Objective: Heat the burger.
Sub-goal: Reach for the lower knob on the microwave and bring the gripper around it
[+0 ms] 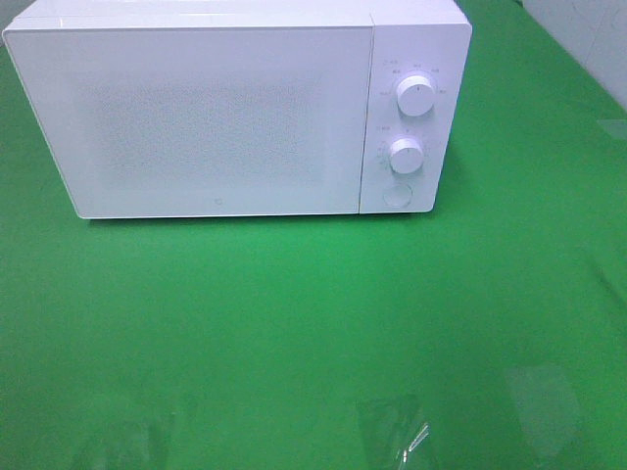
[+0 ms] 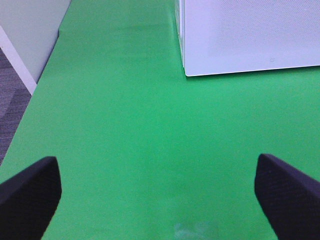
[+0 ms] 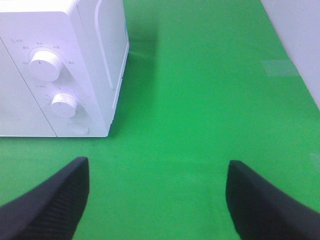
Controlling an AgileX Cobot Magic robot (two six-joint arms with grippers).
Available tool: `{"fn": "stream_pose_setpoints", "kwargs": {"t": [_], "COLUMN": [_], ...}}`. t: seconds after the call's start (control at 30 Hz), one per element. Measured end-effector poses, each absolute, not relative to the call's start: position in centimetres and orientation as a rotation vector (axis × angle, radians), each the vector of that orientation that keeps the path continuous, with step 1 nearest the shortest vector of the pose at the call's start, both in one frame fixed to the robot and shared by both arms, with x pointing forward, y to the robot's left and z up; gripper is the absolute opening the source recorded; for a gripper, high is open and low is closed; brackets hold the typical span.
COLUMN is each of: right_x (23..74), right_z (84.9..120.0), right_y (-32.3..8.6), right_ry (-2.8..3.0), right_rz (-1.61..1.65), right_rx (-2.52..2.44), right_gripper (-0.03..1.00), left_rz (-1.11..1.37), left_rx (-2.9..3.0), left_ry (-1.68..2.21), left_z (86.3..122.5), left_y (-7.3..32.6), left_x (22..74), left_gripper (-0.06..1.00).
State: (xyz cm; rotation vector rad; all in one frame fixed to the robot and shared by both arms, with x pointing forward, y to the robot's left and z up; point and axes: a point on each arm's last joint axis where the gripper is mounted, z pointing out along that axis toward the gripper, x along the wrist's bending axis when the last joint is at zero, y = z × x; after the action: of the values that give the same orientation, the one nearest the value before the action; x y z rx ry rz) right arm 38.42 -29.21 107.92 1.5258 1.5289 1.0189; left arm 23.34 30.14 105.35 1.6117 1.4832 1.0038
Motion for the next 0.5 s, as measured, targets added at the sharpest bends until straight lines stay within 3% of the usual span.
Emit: {"fn": "stream_pose_setpoints", "kwargs": {"t": [0.2, 0.5], "right_x": [40.5, 41.9], "right_z": [107.0, 102.8], "right_y": [-29.1, -28.9], "right_ry": [1.518, 1.445], "right_rz": [1.036, 1.117], "right_rx": [1.509, 1.461], "right_gripper": [0.74, 0.74], "left_rz": [1.004, 1.004], "left_rx": [1.612, 1.612], "left_ry": [1.483, 1.483], "left_z": [105.3, 105.3], "left_y": [30.1, 30.1], "left_x": [23.3, 23.3], "left_gripper": [0.97, 0.97]}}
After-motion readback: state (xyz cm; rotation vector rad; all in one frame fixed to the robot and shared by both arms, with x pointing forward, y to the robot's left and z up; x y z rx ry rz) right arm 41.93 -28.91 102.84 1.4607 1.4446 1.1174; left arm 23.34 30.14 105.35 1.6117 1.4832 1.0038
